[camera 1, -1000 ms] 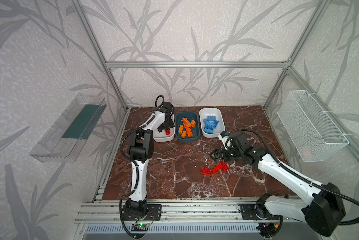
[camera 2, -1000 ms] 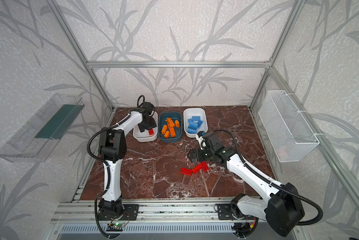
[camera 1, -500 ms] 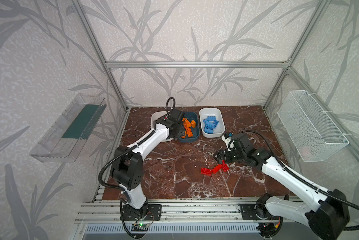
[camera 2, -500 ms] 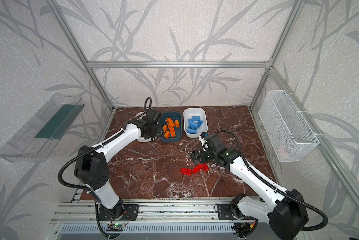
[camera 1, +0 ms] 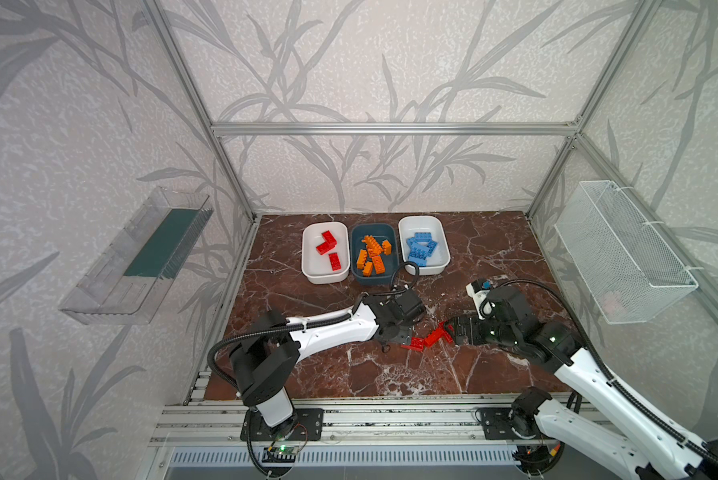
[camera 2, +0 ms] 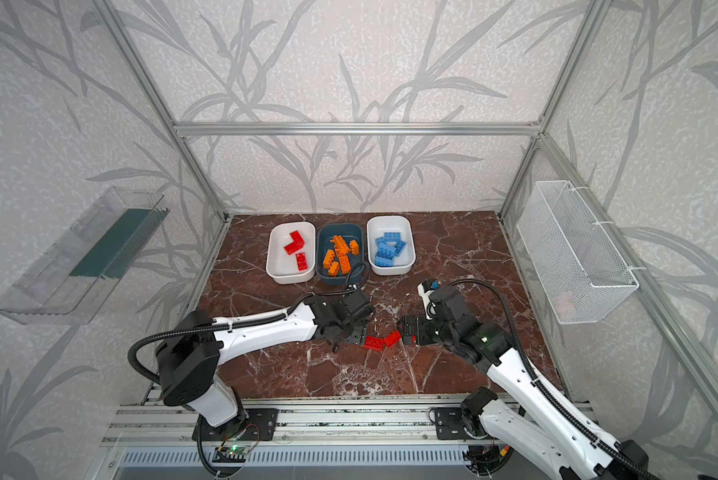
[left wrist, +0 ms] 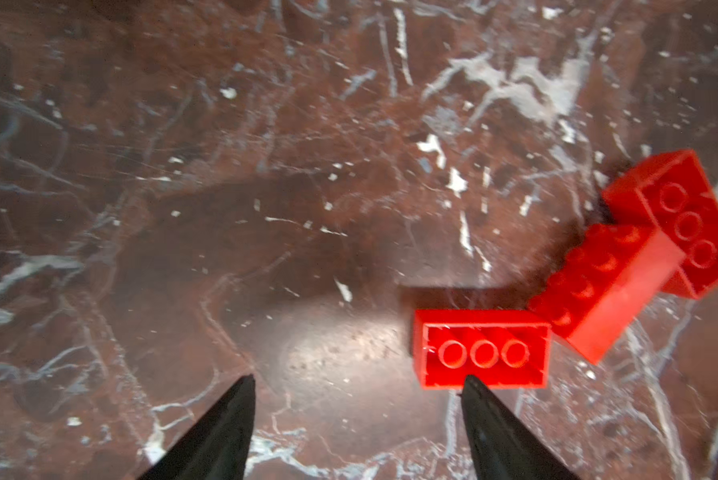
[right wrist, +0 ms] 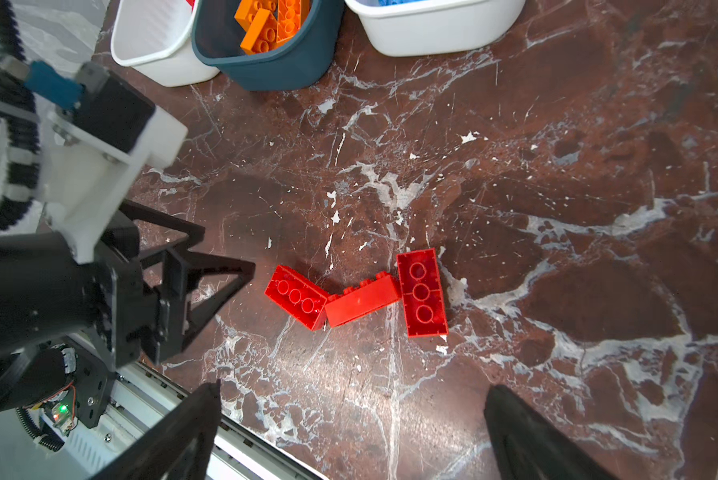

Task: Sort the legos into containers by color
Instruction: 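Return the open left gripper to the remaining red bricks near the right gripper, then close the left gripper on a red 2x3 brick and lift it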

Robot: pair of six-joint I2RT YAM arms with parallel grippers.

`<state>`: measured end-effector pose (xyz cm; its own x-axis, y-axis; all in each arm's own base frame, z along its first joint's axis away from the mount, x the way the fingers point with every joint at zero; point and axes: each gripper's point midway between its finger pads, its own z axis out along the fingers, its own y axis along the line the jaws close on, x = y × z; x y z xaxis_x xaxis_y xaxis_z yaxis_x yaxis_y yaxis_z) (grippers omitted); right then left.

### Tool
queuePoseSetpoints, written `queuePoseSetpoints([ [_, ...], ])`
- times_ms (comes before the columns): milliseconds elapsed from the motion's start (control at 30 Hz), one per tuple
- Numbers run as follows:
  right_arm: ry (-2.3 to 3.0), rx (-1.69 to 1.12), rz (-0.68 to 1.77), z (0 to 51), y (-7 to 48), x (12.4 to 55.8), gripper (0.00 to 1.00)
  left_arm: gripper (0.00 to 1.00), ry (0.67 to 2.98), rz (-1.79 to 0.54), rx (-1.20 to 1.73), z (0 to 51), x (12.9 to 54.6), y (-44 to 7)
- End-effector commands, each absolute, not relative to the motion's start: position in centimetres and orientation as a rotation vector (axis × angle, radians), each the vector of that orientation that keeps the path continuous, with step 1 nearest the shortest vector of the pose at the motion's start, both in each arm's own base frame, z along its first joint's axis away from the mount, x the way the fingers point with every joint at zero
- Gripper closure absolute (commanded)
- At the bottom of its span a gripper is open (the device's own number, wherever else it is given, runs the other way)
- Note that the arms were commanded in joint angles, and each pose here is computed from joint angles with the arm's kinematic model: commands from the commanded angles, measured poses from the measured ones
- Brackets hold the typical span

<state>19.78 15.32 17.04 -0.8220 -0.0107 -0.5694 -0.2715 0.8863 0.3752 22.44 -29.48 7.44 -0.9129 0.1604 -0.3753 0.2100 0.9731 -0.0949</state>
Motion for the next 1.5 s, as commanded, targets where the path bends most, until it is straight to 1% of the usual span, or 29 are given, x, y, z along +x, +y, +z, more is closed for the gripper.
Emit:
queuePoseSetpoints([
  [0,2.492,-0.178,0.582,16.9,14.4,18.6,0.01,0.18,2.744,-0.256,0.219,7.2,21.9,-30.8],
  [233,2.476,-0.171,0.591,16.9,14.0,18.1,0.01,0.17,2.805,-0.247,0.292,5.5,20.2,-32.6],
  [333,2.484,-0.173,0.587,16.4,14.0,18.1,0.01,0.17,2.816,-0.212,0.319,5.2,20.2,-32.9],
  [667,2.486,-0.187,0.561,16.0,13.8,18.2,0.01,0.17,2.849,-0.218,0.369,4.4,19.9,-34.1],
  [1067,2.483,-0.187,0.556,16.2,13.6,18.1,0.01,0.17,2.87,-0.147,0.402,2.4,20.5,-34.1],
  [1300,2.49,-0.183,0.543,16.0,13.4,18.1,0.01,0.17,2.889,-0.179,0.395,1.1,21.1,-34.1],
  [1467,2.495,-0.186,0.539,15.8,13.5,18.2,0.01,0.19,2.906,-0.168,0.396,0.1,21.5,-33.7],
])
